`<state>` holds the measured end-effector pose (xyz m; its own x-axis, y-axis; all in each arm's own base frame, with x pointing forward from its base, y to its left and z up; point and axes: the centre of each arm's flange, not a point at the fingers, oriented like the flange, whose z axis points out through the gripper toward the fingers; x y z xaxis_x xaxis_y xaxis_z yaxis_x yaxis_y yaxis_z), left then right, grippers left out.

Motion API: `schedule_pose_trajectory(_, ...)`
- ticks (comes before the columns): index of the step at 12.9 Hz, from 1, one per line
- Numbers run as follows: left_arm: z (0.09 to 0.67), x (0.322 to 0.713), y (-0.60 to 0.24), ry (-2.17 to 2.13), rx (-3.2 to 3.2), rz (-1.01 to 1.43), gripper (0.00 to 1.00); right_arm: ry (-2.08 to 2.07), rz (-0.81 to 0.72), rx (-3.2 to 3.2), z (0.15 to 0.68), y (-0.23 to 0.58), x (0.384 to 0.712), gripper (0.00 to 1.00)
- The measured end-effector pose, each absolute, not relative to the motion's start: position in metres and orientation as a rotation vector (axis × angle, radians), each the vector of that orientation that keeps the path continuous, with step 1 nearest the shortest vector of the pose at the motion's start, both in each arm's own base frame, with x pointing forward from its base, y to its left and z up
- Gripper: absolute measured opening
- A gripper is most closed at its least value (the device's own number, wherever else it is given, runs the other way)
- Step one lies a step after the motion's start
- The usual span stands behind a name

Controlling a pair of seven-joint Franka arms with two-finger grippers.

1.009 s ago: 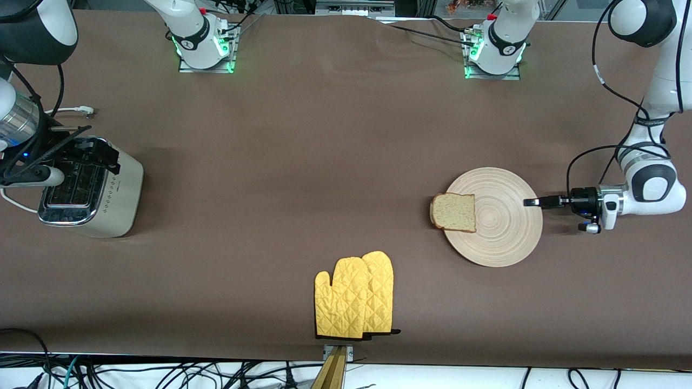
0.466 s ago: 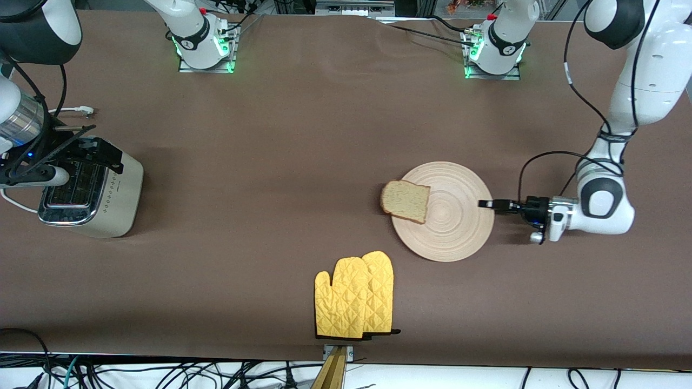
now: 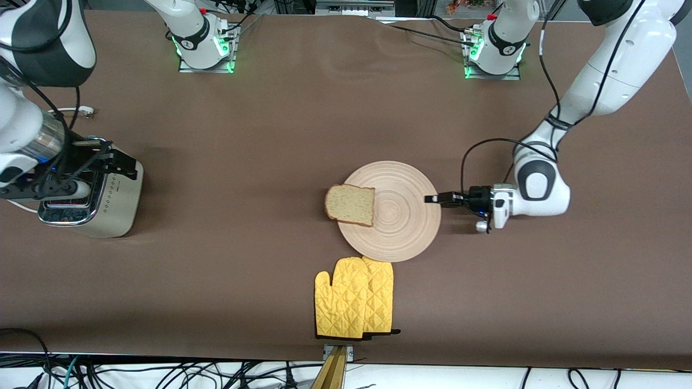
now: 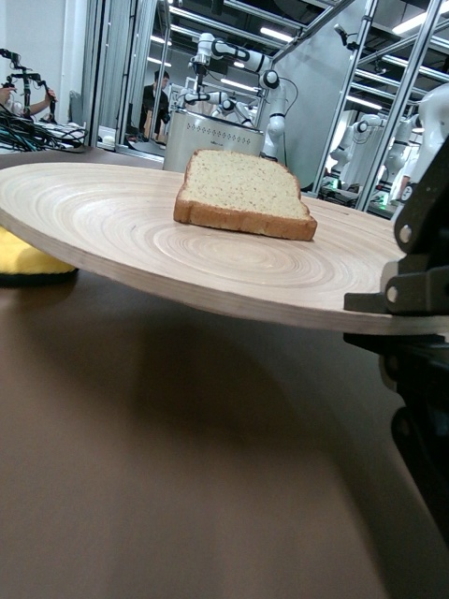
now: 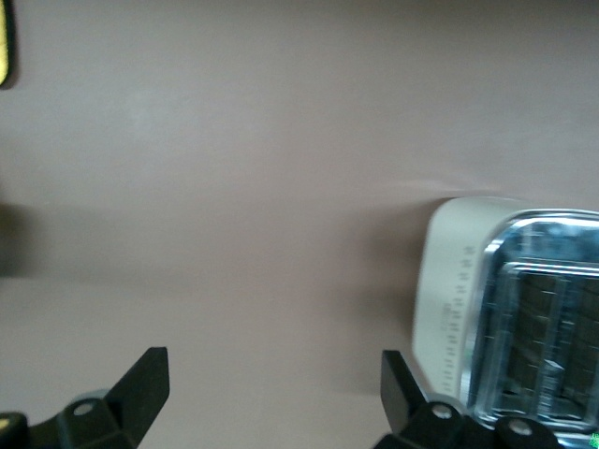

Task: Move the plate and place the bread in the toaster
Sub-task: 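Withdraw the left gripper while the right gripper reaches toward the bread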

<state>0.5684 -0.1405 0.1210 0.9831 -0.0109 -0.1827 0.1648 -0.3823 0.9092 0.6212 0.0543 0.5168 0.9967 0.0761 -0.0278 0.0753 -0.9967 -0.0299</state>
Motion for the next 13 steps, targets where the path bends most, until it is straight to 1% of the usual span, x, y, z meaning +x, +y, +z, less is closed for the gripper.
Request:
schedule_pose_trajectory(3, 0.113, 0.544, -0.193, 0.114, 1.976, -0.137, 0.09, -0.140, 0.121, -3.041, 0.484, 0.089, 0.627, 1.00)
schedule_pose_trajectory(6, 0.106, 0.526, -0.232, 0.089, 2.003, -0.121, 0.09, -0.067, 0.169, -2.962, 0.451, 0.108, 0.636, 1.00)
schedule_pose_trajectory(7, 0.106, 0.525, -0.235, 0.085, 2.002, -0.119, 0.15, -0.040, 0.185, -2.934, 0.439, 0.110, 0.639, 1.00)
schedule_pose_trajectory(9, 0.107, 0.528, -0.228, 0.094, 2.002, -0.108, 0.37, 0.013, 0.217, -2.864, 0.414, 0.115, 0.645, 1.00)
schedule_pose_trajectory(10, 0.107, 0.532, -0.223, 0.103, 2.002, -0.097, 0.46, 0.038, 0.231, -2.834, 0.400, 0.118, 0.647, 1.00)
schedule_pose_trajectory(13, 0.113, 0.548, -0.186, 0.069, 2.039, -0.047, 0.80, 0.102, 0.244, -2.757, 0.360, 0.132, 0.652, 1.00)
